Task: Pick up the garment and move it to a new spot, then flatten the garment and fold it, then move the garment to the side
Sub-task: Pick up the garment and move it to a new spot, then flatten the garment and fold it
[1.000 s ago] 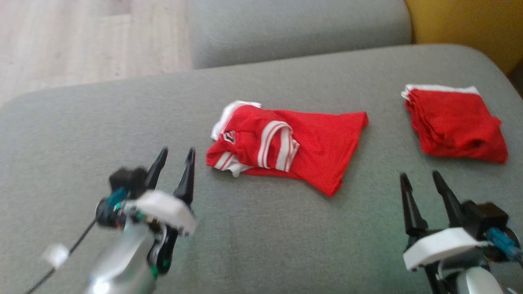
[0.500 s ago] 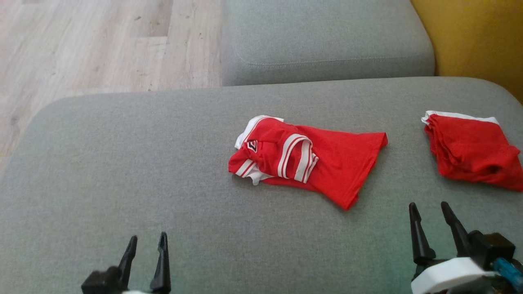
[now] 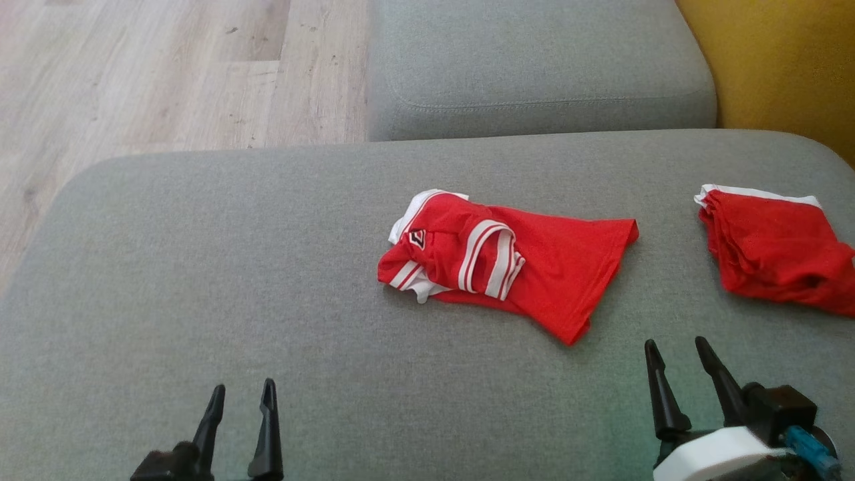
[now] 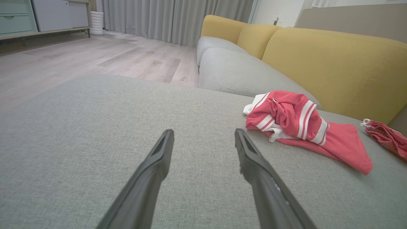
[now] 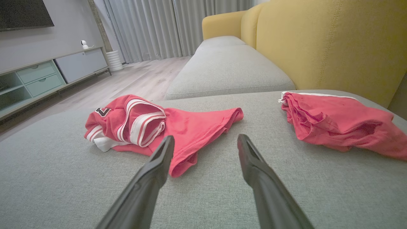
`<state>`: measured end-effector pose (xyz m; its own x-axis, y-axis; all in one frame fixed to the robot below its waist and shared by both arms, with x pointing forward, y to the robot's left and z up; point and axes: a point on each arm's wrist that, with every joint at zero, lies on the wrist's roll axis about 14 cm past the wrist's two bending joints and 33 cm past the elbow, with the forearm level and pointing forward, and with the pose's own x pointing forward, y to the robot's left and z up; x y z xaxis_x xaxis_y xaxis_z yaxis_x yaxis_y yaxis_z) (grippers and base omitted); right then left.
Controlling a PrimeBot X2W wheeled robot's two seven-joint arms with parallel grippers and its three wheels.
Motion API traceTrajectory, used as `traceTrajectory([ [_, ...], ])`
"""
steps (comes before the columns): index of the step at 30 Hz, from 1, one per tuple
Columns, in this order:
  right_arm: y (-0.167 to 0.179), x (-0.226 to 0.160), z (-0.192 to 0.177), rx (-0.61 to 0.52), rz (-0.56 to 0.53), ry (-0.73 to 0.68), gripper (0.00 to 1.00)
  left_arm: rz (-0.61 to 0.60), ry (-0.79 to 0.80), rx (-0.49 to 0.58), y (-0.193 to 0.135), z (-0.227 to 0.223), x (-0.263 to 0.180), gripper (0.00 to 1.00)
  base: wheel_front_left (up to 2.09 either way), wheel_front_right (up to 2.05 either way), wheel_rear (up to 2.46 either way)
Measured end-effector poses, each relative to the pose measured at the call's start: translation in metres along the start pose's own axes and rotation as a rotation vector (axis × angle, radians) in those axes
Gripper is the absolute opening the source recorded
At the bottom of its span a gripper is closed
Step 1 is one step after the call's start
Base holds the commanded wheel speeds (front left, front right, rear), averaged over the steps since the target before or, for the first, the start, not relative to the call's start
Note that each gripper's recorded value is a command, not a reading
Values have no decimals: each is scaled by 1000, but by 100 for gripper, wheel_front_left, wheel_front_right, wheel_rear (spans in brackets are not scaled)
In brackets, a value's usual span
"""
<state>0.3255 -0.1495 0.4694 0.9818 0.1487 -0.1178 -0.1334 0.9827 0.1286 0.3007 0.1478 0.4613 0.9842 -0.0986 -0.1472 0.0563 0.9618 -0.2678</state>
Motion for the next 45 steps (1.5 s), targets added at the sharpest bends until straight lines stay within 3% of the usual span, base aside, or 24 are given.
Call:
traceTrajectory([
  [19,7,8,-5,-4,26,18,100,25,24,-2,5,-6,-3,100,0,0,0],
  [28,60,84,28,-61,198,7,100,70,68,-6,14,-16,-5,100,0,0,0],
  [33,82,110,2,-72,261,116,100,92,57,-12,18,-12,2,100,0,0,0],
  [39,94,125,-59,-52,291,319,100,158,79,-33,31,-21,-3,100,0,0,0],
  [43,122,139,-69,-28,361,339,99,214,106,-44,43,-30,-13,100,0,0,0],
  [44,128,142,-67,-25,376,329,76,221,104,-44,45,-31,-14,100,0,0,0],
  [45,132,145,-63,-23,386,313,45,226,104,-44,46,-31,-15,100,0,0,0],
])
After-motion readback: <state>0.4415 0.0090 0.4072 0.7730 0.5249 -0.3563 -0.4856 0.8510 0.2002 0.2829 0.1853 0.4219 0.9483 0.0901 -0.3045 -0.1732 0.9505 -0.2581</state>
